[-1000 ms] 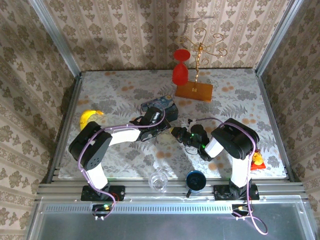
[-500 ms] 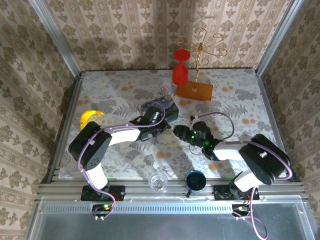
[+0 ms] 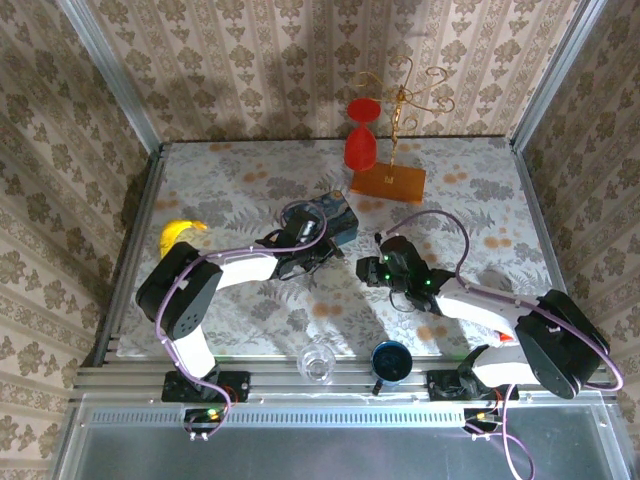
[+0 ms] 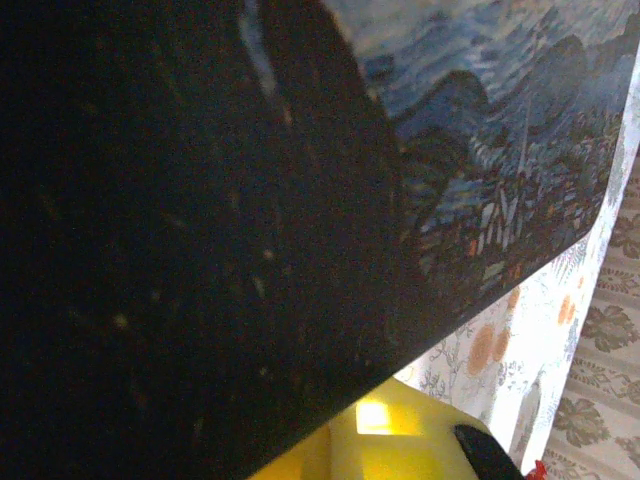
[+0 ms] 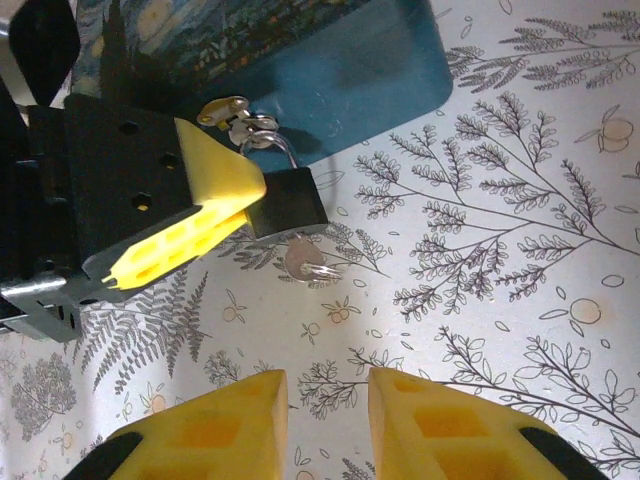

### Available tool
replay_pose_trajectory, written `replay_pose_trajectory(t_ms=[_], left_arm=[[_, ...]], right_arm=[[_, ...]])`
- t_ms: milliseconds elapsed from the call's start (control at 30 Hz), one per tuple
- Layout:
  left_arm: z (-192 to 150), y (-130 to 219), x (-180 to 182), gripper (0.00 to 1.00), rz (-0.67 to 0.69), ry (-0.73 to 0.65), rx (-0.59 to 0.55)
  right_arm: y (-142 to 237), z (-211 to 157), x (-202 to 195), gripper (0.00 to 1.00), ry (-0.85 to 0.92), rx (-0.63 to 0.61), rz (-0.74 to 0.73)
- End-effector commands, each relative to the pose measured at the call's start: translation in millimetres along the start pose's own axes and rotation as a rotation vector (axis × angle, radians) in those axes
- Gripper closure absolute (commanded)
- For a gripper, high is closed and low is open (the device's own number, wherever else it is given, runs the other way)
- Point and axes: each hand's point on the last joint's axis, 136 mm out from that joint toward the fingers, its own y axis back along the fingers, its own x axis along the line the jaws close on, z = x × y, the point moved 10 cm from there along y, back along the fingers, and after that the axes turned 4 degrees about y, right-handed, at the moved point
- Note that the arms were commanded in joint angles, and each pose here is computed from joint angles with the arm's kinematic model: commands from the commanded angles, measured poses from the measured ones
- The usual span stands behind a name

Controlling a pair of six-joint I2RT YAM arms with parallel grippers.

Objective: Unlock the padlock with the key

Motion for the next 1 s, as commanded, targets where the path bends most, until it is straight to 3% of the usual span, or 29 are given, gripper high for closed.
replay_pose_trajectory(t_ms=[0, 667, 967], left_arm=[[-1.9, 4.0, -7.0, 1.00, -0.021, 0.025, 0.051], [-1.2, 4.1, -1.4, 1.00, -0.016, 0.095, 0.126], [0.4, 4.7, -3.1, 1.00, -0.020, 0.095, 0.130]], right_arm=[[-2.1, 5.1, 6.8, 0.74, 0.113, 0.049, -0.044], [-45.0, 16.9, 31.2, 0.79, 0.270, 0.211, -0.054], [-50.7, 16.1, 42.5, 0.77, 0.384, 0.242, -0.184]])
